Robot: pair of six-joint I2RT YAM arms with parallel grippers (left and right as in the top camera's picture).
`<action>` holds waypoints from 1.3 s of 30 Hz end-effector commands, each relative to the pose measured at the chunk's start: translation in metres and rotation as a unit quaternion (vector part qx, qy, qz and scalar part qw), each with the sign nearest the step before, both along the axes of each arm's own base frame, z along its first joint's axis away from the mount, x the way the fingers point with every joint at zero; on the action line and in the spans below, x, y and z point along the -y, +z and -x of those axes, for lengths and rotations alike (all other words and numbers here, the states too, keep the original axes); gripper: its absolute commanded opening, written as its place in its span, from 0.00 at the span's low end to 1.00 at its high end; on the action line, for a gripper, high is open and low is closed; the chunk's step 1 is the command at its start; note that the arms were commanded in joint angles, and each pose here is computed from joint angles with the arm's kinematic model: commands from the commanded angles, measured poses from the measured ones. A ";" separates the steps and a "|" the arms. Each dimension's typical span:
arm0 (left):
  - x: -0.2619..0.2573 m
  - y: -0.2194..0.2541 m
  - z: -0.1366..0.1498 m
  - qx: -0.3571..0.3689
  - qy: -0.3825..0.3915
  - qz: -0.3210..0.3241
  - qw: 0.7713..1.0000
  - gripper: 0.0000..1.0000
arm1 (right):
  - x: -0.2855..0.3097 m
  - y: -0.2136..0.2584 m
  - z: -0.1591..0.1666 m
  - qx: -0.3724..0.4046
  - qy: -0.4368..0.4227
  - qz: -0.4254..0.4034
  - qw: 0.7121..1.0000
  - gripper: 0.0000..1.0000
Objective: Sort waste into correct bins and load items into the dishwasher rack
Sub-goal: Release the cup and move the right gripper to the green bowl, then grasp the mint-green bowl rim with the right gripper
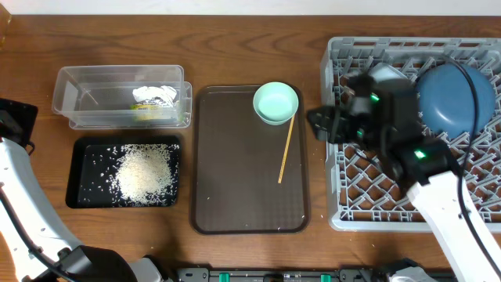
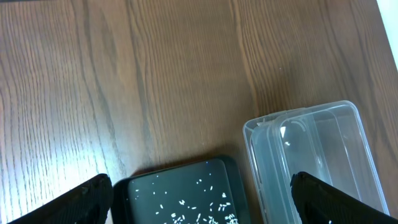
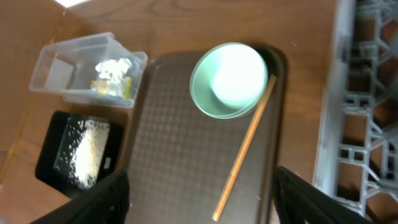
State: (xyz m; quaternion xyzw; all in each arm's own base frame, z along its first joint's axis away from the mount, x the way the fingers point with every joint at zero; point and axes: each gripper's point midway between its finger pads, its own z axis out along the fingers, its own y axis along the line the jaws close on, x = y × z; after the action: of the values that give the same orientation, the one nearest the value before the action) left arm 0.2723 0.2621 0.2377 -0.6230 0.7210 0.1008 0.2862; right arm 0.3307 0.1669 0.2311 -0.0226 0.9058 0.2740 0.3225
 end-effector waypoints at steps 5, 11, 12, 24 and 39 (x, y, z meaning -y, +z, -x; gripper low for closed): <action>-0.002 0.000 0.001 -0.001 0.004 -0.001 1.000 0.94 | -0.041 -0.006 -0.043 -0.036 0.043 0.121 0.991 0.78; -0.002 0.000 0.001 -0.001 0.004 -0.001 1.000 0.94 | -0.089 -0.044 -0.072 -0.079 0.104 0.173 0.976 0.78; -0.002 0.000 0.001 -0.001 0.004 -0.001 1.000 0.94 | -0.096 -0.053 -0.077 -0.081 0.106 0.185 0.974 0.77; -0.002 0.000 0.001 -0.001 0.004 -0.001 1.000 0.94 | -0.132 -0.156 -0.101 -0.096 0.082 0.284 0.951 0.70; -0.002 0.000 0.001 -0.001 0.004 -0.001 1.000 0.94 | -0.138 -0.183 -0.094 -0.115 0.081 0.296 0.945 0.23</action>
State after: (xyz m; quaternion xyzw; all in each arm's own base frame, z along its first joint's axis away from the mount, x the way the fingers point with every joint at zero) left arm 0.2723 0.2622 0.2377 -0.6230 0.7208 0.1010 0.2864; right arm 0.4269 0.2960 0.0464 -0.1549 0.9737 0.0226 0.1657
